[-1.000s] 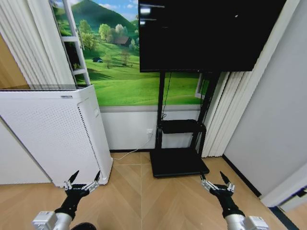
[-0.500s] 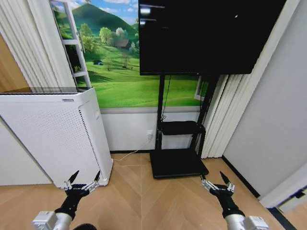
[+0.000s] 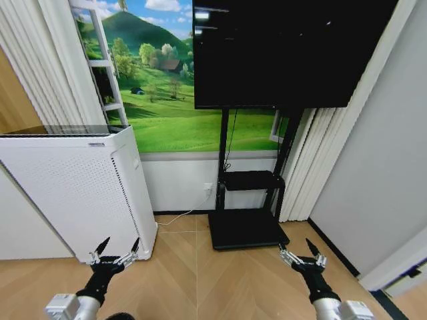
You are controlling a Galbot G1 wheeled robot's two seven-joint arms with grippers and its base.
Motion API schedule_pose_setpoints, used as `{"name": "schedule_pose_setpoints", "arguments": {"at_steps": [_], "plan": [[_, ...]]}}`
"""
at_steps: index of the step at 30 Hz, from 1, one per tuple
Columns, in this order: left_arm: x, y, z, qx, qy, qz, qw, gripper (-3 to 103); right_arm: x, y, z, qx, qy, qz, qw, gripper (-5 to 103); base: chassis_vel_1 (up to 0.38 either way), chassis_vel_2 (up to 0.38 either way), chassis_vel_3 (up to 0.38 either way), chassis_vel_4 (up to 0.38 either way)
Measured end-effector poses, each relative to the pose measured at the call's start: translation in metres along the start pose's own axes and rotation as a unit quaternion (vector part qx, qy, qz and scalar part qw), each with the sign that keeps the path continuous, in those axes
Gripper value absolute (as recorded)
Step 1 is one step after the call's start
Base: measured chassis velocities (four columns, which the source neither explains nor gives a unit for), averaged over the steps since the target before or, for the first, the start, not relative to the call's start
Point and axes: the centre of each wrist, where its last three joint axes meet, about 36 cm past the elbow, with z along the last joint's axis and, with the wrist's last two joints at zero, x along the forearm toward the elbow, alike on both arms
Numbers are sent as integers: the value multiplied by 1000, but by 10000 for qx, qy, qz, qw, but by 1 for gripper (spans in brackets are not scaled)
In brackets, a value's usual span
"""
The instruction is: Pick up the trash bin and place the garbage on the floor into it.
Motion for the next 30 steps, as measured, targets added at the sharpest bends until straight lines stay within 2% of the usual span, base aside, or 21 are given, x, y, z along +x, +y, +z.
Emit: {"name": "schedule_pose_setpoints", "arguments": {"at_steps": [23, 30], "plan": [[0, 0, 0, 1, 0, 0, 10000, 100, 0, 0, 0, 0, -1, 0, 10000, 100, 0, 0, 0, 0], [0, 0, 0, 0, 0, 0, 10000, 100, 0, 0, 0, 0, -1, 0, 10000, 100, 76, -70, -97, 91]]}}
